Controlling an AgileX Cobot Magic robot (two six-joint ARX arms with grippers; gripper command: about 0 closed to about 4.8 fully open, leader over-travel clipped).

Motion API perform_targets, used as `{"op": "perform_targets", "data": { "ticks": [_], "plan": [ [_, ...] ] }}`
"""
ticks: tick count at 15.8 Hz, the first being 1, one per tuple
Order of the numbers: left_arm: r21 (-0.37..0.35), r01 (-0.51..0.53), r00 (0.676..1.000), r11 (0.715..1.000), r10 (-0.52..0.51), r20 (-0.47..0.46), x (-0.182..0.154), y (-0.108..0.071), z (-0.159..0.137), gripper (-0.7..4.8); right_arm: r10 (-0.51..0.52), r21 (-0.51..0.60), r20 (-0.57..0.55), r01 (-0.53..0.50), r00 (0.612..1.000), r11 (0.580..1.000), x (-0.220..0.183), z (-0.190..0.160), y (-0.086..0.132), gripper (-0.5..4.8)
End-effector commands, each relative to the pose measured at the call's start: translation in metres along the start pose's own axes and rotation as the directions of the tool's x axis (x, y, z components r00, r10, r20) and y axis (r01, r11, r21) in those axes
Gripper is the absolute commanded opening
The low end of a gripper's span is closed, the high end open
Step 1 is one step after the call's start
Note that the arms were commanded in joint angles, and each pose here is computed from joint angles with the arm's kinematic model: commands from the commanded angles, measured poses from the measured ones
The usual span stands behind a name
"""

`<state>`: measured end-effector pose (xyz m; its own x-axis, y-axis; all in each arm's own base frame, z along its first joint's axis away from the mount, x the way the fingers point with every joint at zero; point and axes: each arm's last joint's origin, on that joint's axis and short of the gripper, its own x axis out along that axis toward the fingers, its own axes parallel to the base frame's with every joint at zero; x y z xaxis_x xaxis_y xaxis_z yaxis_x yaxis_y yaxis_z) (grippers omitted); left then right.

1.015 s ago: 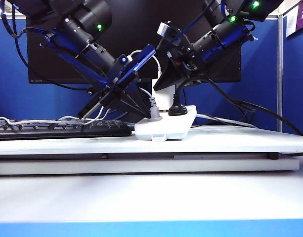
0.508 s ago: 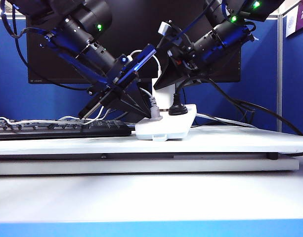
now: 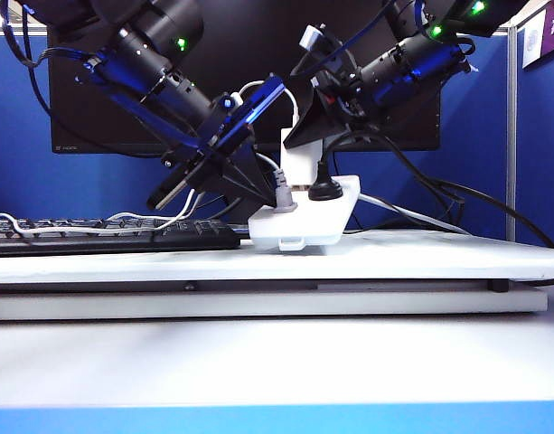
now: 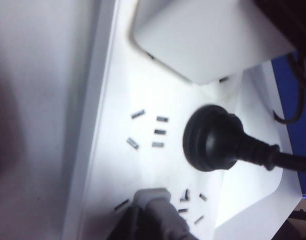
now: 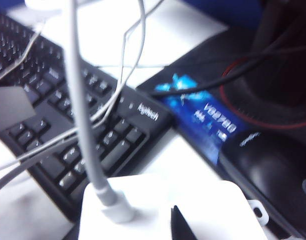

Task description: Unplug the white charger from the socket, then place it next to the socket.

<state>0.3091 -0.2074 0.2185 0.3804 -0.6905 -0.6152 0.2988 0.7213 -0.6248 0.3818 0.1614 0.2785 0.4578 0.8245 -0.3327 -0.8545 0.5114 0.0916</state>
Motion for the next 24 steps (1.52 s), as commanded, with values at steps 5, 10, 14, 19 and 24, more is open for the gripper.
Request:
{"op": "perform_targets", "data": {
  "ticks": [5,10,14,19,24],
  "plan": [
    [-0.048,-0.063,0.983,0.997,0.054,-0.173,0.015,0.014,-0.024,-0.05,0.166,-0.237,0.19,-0.119,0.968,0.964,-0.01,0.047,0.027,-0.01],
    [-0.051,-0.064,0.982,0.997,0.054,-0.182,0.018,0.016,-0.025,-0.05,0.178,-0.307,0.183,-0.116,0.967,0.945,-0.008,0.048,0.032,-0.01],
    [-0.052,-0.065,0.981,0.997,0.055,-0.184,0.018,0.016,-0.025,-0.05,0.163,-0.44,0.128,-0.091,0.978,0.893,-0.008,0.042,0.033,-0.01],
    [-0.051,-0.065,0.982,0.997,0.054,-0.183,0.018,0.016,-0.025,-0.05,0.144,-0.436,0.162,-0.06,0.976,0.898,-0.009,0.047,0.032,-0.01],
    [-0.05,-0.062,0.981,0.997,0.052,-0.184,0.018,0.016,-0.025,-0.05,0.058,-0.433,0.21,0.039,0.976,0.901,-0.013,0.052,0.026,-0.01]
  ]
}}
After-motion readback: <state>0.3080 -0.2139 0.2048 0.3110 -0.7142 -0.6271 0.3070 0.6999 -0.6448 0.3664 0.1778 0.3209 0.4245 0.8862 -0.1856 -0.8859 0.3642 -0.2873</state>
